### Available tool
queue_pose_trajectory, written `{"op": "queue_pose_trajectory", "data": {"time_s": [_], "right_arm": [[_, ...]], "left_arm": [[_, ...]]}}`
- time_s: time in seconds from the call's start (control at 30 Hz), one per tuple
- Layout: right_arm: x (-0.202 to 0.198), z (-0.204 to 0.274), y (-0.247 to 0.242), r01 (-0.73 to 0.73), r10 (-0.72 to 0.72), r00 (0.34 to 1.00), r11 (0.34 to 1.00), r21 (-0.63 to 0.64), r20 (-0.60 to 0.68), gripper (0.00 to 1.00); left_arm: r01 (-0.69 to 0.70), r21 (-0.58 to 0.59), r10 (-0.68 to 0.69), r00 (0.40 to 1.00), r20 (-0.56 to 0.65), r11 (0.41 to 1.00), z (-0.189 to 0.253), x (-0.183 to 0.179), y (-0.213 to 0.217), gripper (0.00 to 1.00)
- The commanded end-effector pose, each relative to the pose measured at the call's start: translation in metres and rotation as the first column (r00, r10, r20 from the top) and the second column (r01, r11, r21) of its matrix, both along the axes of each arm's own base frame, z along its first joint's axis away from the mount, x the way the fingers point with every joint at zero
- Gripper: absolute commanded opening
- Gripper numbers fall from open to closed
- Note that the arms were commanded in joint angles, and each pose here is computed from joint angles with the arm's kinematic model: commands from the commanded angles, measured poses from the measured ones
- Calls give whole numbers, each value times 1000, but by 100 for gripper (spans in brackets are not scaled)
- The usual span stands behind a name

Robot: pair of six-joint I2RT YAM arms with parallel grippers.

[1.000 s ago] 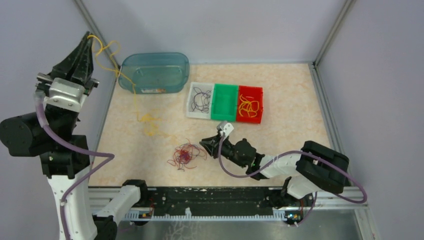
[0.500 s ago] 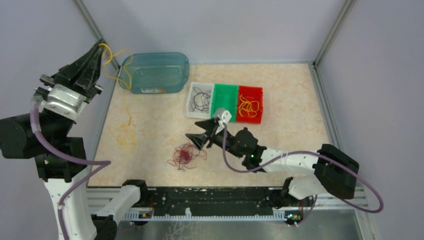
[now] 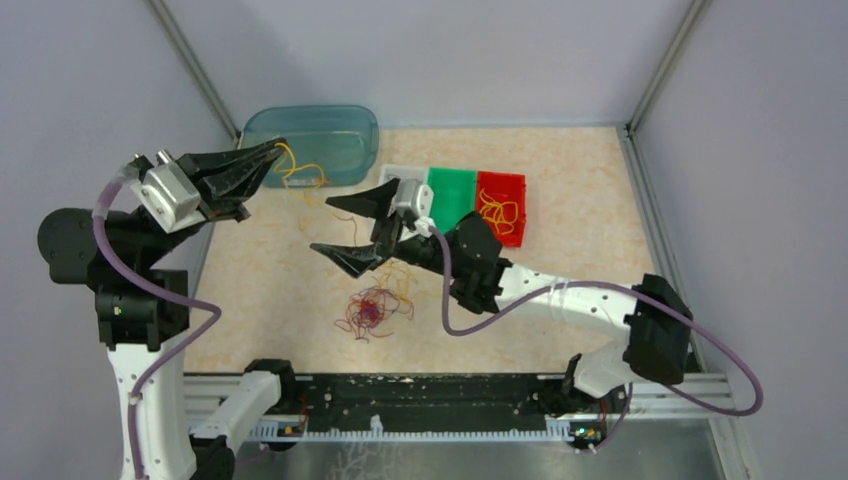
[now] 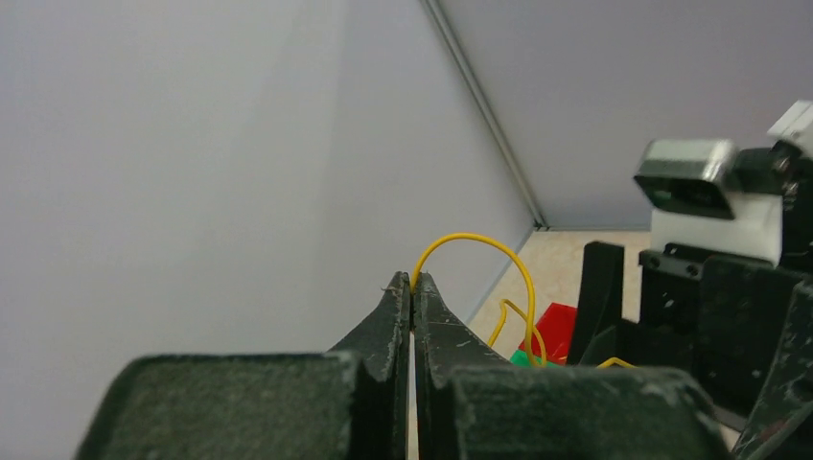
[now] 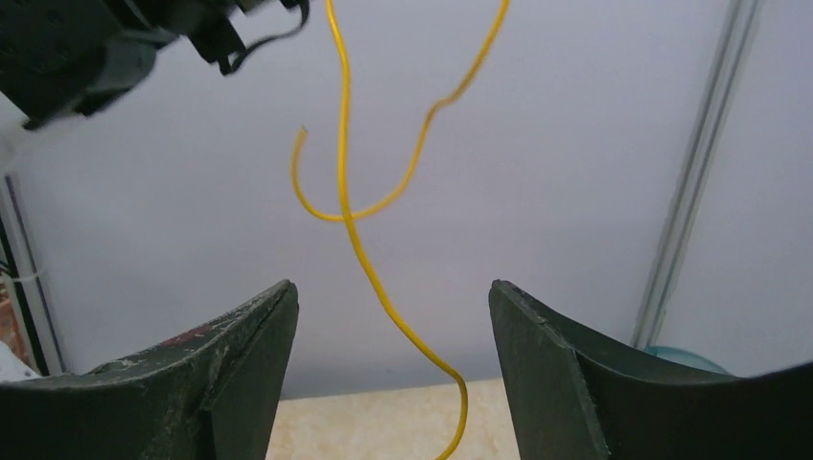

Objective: Untangle the cables

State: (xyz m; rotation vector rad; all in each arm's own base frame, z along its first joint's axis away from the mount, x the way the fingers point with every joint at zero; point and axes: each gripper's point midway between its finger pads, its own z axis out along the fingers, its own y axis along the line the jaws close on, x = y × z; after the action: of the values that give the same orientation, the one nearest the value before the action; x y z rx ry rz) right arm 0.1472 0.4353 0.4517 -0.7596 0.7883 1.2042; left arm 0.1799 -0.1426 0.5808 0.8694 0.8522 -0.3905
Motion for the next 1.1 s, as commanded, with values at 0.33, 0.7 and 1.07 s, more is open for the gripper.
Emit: {"op": "queue_pose_trajectory", "data": {"time_s": [0.33, 0.7, 1.07], "right_arm": [[22, -91, 33, 31, -51, 992, 986, -164, -115, 21], [33, -174, 28, 63, -122, 964, 968, -243, -235, 26], [25, -84, -19, 131, -139, 980, 990, -60, -142, 60]], "left_arm": [[11, -56, -6, 996, 86, 998, 34, -23, 2, 0], [-48, -120, 76, 967, 243, 992, 92, -38, 15, 0], [31, -38, -27, 996, 85, 999, 48, -27, 0, 0]]}}
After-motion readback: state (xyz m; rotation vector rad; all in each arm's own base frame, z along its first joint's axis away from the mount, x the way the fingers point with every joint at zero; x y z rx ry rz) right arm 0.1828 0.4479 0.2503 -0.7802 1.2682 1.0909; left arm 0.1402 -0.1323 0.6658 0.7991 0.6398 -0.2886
